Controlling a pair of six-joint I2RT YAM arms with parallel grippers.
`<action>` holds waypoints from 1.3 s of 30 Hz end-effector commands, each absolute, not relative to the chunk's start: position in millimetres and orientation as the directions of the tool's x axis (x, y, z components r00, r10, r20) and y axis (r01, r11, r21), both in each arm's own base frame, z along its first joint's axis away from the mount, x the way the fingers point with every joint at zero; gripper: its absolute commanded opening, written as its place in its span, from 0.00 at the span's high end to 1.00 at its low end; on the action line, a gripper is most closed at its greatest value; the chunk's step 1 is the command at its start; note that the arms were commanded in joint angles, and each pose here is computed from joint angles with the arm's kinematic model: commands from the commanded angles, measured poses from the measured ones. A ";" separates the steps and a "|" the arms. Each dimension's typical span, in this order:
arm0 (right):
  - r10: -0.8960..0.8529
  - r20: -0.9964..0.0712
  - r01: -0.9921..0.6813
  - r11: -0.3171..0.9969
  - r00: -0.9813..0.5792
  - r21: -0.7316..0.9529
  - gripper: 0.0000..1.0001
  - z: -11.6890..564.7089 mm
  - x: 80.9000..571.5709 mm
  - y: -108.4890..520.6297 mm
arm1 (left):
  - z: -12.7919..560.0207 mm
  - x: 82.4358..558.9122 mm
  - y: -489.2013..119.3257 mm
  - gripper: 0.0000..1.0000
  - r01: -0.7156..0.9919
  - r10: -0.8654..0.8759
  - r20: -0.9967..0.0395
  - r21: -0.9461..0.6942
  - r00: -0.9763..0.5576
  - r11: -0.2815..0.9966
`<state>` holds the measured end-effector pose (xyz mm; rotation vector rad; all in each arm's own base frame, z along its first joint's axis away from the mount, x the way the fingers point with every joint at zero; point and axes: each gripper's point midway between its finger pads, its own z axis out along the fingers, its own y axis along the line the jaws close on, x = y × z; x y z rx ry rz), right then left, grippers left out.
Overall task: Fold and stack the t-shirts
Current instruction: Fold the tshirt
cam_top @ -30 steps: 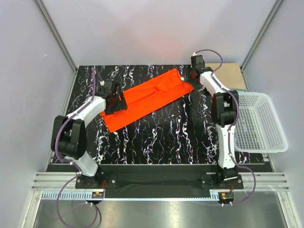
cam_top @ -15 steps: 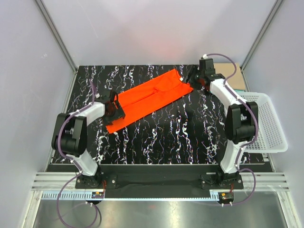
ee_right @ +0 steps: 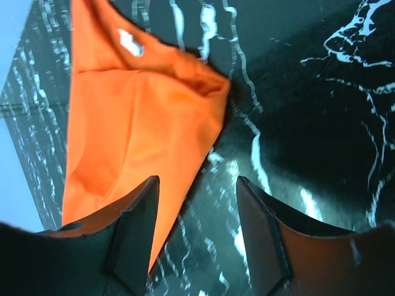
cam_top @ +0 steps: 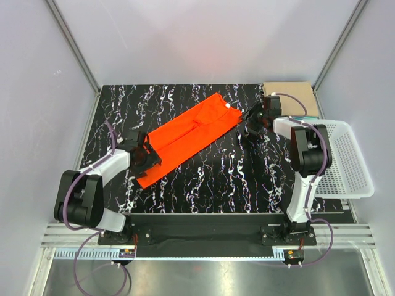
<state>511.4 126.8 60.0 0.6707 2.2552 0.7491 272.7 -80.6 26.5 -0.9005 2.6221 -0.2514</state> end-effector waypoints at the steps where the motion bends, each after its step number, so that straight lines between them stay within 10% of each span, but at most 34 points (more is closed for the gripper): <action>1: 0.665 -0.425 0.233 0.667 -0.614 0.708 0.41 62.5 535.2 130.2 | 52.7 286.3 -107.2 0.21 -0.436 -0.548 -0.278 -0.375 -0.789 0.818; 10: 0.692 -0.385 0.276 0.641 -0.611 0.716 0.50 22.4 553.9 130.5 | 117.1 306.6 -121.9 0.21 -0.213 -0.393 -0.455 -0.397 -0.799 0.893; 17: 0.677 -0.417 0.278 0.672 -0.607 0.686 1.00 10.7 597.0 115.0 | 119.0 304.9 -128.9 0.20 -0.098 -0.291 -0.493 -0.379 -0.820 0.920; 22: 0.587 -0.457 0.093 0.675 -0.668 0.732 1.00 22.8 647.8 121.3 | 94.7 286.6 -145.6 0.20 -0.034 -0.195 -0.448 -0.342 -0.872 0.939; 28: 0.514 -0.496 0.002 0.696 -0.700 0.718 0.48 59.9 679.9 121.1 | 86.5 308.9 -139.1 0.20 -0.063 -0.184 -0.439 -0.276 -0.880 0.959; 39: 0.667 -0.299 0.343 0.653 -0.682 0.675 0.37 105.4 524.3 176.4 | 80.6 352.0 -50.6 0.23 -0.173 -0.196 -0.403 -0.093 -0.894 0.981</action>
